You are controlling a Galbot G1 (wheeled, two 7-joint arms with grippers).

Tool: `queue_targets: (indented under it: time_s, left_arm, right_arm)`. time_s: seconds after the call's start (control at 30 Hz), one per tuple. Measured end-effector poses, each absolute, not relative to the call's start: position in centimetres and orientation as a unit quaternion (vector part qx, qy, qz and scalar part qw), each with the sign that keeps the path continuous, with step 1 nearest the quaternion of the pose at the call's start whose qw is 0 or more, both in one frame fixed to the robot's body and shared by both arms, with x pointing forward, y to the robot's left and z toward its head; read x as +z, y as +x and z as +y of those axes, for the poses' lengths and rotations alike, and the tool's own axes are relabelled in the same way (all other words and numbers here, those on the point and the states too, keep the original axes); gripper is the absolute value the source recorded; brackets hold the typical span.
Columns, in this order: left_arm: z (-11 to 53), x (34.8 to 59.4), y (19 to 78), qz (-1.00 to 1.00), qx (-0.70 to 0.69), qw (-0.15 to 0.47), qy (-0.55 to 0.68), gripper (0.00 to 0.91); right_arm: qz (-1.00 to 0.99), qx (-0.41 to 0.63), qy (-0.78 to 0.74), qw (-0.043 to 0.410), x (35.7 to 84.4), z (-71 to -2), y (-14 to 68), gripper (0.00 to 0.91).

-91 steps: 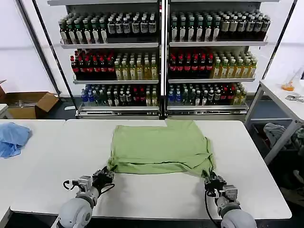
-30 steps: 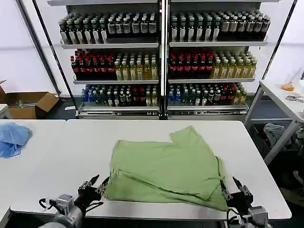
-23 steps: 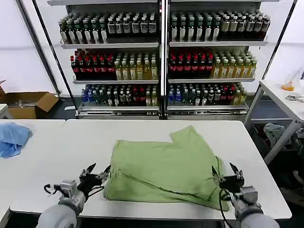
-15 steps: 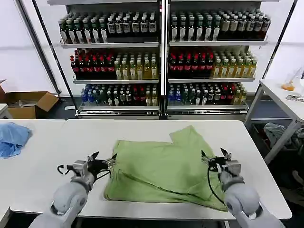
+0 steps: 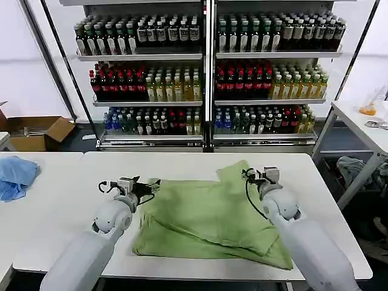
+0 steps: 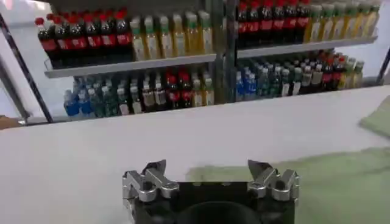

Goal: Fold and organize the clothes.

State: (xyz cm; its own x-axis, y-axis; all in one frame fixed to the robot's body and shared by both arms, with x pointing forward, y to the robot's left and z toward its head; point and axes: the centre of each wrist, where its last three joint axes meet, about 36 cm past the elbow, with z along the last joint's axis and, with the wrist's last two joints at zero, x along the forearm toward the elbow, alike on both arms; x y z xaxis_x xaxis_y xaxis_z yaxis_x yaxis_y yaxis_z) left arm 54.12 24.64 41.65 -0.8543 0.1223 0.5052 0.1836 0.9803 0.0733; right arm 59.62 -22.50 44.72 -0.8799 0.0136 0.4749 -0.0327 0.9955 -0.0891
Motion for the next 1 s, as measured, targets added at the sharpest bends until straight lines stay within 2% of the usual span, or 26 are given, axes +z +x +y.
queue_targets:
  time_s: [0.73,0.77,0.8,0.87,0.9,0.93,0.97,1.0]
  left_arm:
    - [24.5,40.4,56.5,-0.954,-0.045,0.285,-0.085,0.907]
    - [24.5,40.3,56.6,-0.953,-0.044,0.286,-0.084,0.796]
    - [24.6,40.2,56.6,-0.953,-0.043,0.288,-0.084,0.605]
    - [24.6,40.0,56.7,-0.952,-0.04,0.292,-0.084,0.423]
    - [24.7,39.8,56.7,-0.951,-0.039,0.294,-0.085,0.222]
    - [24.7,39.7,56.8,-0.951,-0.037,0.296,-0.085,0.151]
    - [24.7,39.6,56.8,-0.95,-0.036,0.297,-0.086,0.121]
    - [24.7,39.6,56.9,-0.95,-0.035,0.298,-0.087,0.081]
  right_arm:
    - [-0.951,0.039,-0.009,0.308,41.7,-21.4,66.1,0.907]
    - [-0.95,0.039,-0.008,0.309,41.7,-21.4,66.2,0.907]
    - [-0.95,0.038,-0.007,0.311,41.6,-21.4,66.3,0.907]
    - [-0.948,0.037,-0.005,0.315,41.4,-21.4,66.5,0.907]
    - [-0.948,0.037,-0.004,0.317,41.3,-21.4,66.6,0.907]
    - [-0.947,0.036,-0.003,0.318,41.2,-21.4,66.6,0.836]
    - [-0.947,0.035,-0.001,0.32,41.2,-21.3,66.7,0.776]
    - [-0.946,0.034,0.0,0.321,41.1,-21.2,66.8,0.635]
